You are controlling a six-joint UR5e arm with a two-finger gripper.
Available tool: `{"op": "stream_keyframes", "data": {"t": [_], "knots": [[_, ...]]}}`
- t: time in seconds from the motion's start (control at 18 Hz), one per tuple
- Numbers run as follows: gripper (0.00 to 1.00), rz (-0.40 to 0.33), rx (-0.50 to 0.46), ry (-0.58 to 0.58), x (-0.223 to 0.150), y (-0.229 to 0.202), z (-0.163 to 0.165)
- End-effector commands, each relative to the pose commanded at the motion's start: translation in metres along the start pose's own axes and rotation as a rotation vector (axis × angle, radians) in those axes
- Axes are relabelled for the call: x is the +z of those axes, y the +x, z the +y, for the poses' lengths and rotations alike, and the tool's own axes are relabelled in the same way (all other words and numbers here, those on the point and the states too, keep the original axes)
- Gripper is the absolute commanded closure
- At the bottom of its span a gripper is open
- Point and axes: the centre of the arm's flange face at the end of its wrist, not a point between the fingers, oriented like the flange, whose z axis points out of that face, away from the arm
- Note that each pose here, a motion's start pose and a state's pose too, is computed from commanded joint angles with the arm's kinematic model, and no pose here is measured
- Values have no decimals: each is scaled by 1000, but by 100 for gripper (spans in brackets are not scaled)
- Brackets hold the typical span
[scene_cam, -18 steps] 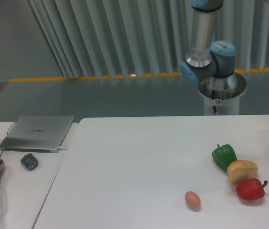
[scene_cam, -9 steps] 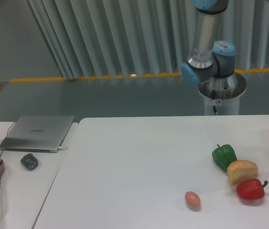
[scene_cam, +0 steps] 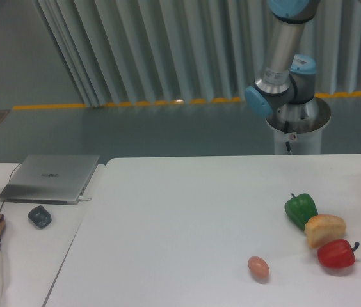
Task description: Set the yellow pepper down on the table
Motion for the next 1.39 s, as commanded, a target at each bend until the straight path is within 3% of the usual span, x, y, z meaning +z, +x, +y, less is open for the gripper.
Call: {"op": "stream_keyframes", "data": {"t": [0.83,1.39], "knots": [[0,-25,13,-13,-1,-15,14],[0,-31,14,-17,13,-27,6]]}}
